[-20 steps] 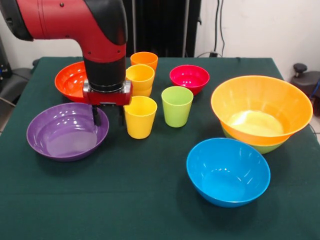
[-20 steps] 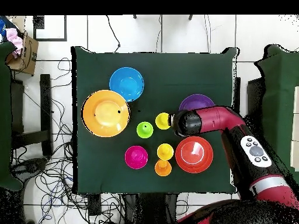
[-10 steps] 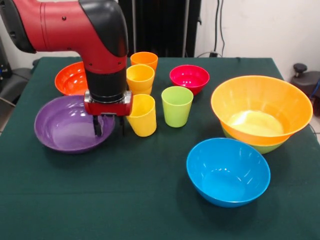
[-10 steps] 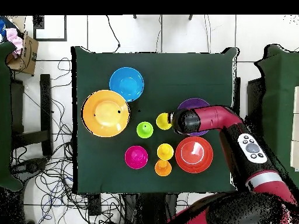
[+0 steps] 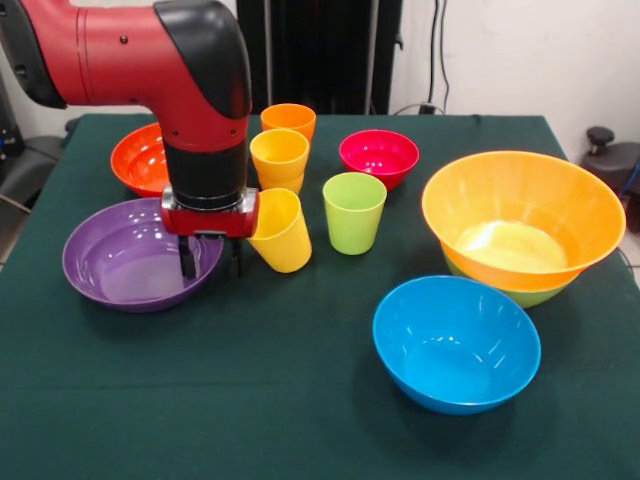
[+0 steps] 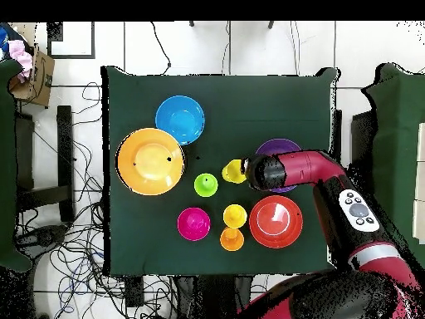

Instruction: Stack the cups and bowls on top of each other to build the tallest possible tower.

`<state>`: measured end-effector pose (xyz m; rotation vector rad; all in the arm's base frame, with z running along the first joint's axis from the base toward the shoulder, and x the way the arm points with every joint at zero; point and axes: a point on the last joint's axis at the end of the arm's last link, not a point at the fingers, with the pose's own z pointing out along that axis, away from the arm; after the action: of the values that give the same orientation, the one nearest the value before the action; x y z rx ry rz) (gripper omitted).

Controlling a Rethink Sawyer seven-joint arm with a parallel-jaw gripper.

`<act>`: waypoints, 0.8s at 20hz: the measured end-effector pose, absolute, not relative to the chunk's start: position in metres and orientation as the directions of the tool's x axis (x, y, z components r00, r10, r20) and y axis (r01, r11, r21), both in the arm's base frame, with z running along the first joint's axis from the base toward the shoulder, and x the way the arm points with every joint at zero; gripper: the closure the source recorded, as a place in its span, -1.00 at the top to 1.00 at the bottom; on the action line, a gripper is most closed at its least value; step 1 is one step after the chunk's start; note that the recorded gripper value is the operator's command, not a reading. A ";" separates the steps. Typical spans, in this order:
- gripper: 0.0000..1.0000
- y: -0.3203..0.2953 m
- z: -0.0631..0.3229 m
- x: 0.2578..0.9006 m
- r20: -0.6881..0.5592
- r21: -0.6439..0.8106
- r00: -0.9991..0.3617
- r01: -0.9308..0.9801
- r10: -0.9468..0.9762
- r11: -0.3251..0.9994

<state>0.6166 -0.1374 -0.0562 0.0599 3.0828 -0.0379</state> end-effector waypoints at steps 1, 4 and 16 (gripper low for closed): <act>1.00 -0.138 -0.056 0.617 -0.058 -0.025 -0.998 0.039 0.038 0.999; -1.00 -0.140 -0.056 0.618 -0.059 -0.037 -0.998 0.038 0.036 0.999; -1.00 -0.148 -0.053 0.622 -0.094 -0.065 -0.995 0.032 0.025 0.997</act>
<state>0.6220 -0.1477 -0.0534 0.0436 3.0463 -0.1018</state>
